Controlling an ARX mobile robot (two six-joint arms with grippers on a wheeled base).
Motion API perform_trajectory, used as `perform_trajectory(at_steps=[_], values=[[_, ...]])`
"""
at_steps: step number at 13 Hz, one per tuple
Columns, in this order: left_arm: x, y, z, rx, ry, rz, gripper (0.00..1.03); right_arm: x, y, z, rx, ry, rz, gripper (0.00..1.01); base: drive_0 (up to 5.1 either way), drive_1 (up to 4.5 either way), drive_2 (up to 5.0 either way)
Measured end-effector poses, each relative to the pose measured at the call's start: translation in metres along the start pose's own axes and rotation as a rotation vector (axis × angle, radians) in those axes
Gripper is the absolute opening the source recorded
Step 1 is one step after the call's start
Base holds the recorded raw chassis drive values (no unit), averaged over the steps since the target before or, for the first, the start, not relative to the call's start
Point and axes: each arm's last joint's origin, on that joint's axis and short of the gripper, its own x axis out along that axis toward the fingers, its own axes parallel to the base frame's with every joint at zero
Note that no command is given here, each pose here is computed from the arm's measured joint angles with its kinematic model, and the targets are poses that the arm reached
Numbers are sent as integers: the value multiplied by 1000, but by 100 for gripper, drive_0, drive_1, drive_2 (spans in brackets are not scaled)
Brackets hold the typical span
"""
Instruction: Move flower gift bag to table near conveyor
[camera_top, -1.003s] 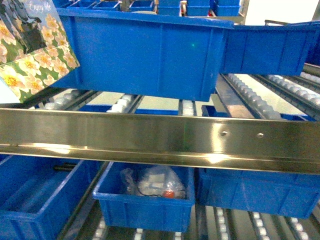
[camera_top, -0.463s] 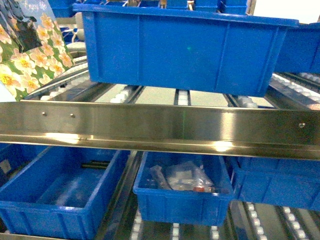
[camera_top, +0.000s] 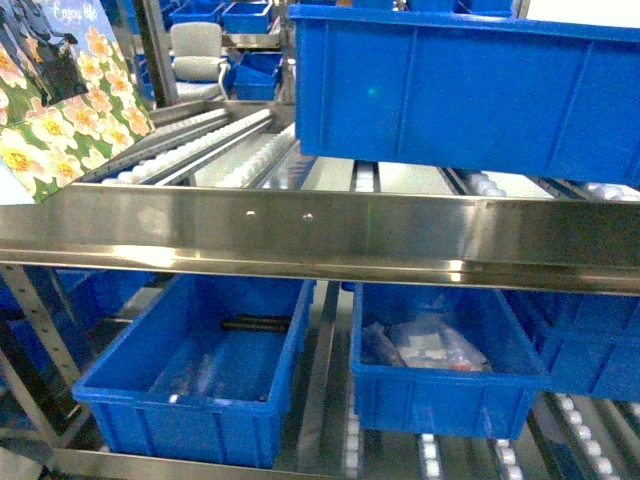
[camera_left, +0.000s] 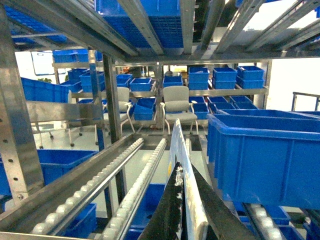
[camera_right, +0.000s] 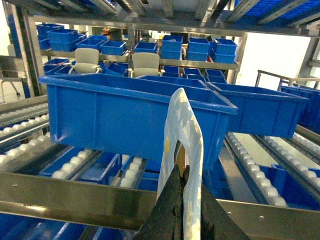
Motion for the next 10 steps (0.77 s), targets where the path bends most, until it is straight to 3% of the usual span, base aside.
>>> perform_trajectory(at_steps=[10], values=[[0,0,0,0,-1,0,2,0,0,0,0,0,0,2,-487,202,290]])
